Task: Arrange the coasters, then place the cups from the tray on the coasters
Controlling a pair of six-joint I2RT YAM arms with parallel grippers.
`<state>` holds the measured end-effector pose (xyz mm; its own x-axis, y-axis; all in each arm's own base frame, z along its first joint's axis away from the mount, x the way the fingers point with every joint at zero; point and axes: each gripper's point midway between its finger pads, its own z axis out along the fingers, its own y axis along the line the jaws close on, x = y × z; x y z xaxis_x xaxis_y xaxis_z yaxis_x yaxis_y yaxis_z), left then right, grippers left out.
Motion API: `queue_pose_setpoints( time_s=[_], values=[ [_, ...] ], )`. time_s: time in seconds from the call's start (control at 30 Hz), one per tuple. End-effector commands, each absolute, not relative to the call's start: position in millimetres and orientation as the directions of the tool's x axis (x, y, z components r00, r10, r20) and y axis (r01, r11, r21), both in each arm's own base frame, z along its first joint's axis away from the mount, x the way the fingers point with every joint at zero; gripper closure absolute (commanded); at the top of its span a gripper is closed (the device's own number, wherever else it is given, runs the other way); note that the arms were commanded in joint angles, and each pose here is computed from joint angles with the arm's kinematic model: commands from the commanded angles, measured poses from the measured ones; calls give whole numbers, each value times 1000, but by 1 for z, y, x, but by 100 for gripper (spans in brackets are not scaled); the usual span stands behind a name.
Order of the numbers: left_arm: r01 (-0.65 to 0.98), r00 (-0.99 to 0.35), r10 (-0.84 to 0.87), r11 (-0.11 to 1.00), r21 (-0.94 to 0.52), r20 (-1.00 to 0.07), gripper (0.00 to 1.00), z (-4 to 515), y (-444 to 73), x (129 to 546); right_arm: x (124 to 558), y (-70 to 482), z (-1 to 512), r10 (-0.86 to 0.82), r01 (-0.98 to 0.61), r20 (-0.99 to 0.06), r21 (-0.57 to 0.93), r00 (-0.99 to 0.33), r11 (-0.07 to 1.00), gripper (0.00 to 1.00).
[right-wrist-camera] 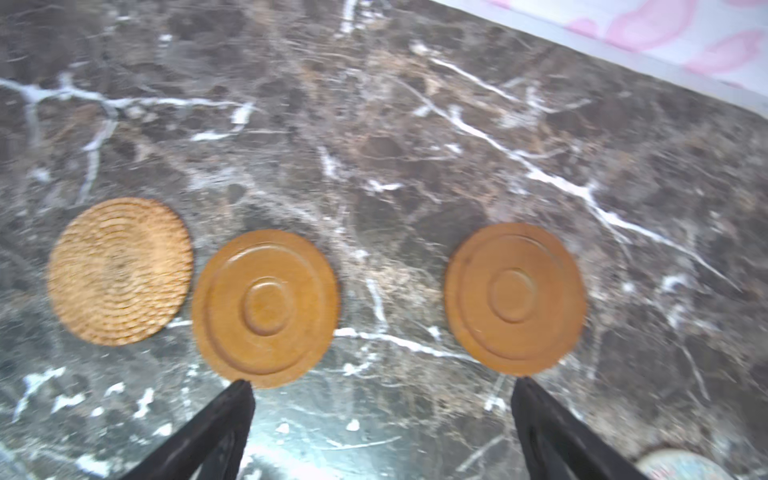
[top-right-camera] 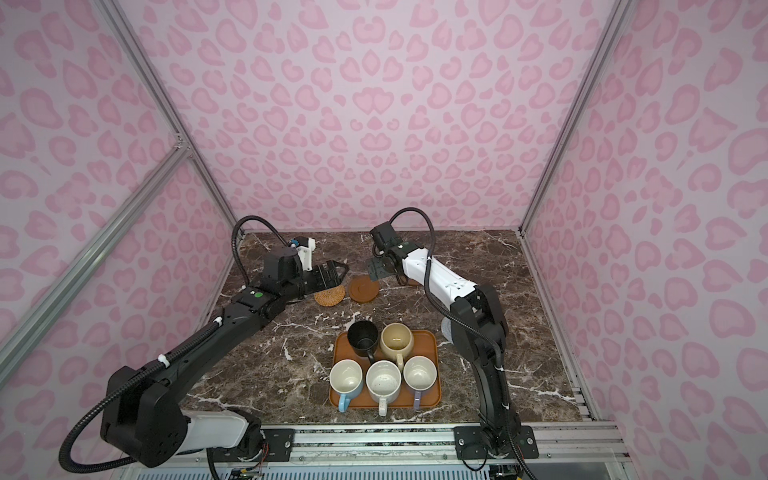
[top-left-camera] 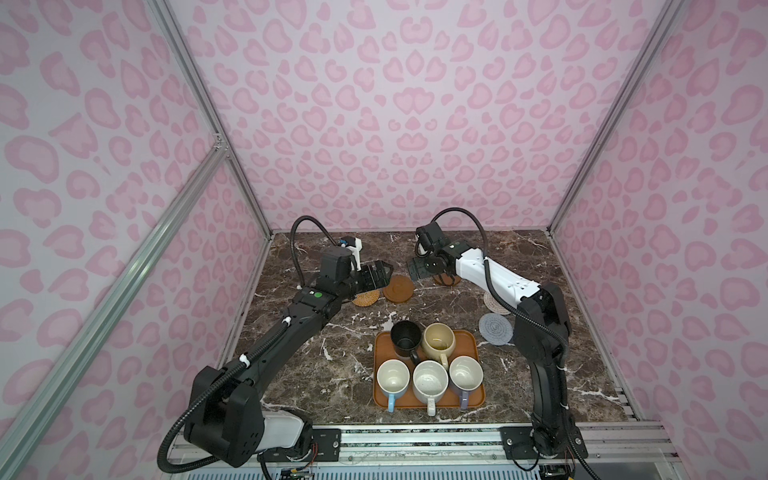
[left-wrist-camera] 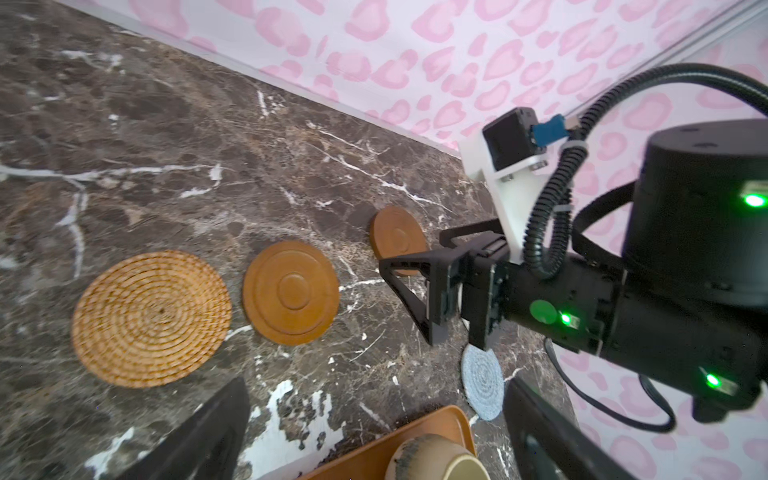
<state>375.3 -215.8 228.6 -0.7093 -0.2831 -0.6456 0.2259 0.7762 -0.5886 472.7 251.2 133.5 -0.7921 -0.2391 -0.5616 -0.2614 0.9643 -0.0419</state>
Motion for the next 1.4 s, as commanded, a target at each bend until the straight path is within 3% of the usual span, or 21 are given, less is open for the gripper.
queue_pose_setpoints(
  time_s=[0.0, 0.4, 0.73, 1.37],
  values=[
    [266, -714, -251, 766, -585, -654, 3, 231, -232, 380, 486, 224, 125, -208, -199, -557, -78, -804, 977, 1],
    [254, -799, -147, 797, -548, -584, 3, 192, -275, 401, 525, 154, 72, -108, -92, -443, -57, -890, 994, 4],
    [244, -821, -123, 807, -538, -557, 3, 174, -289, 408, 535, 154, 30, -132, -124, -356, -45, -925, 991, 19],
    [222, -806, -108, 857, -466, -582, 3, 172, -264, 393, 509, 147, -8, -196, -168, -217, -145, -956, 975, 35]
  ],
)
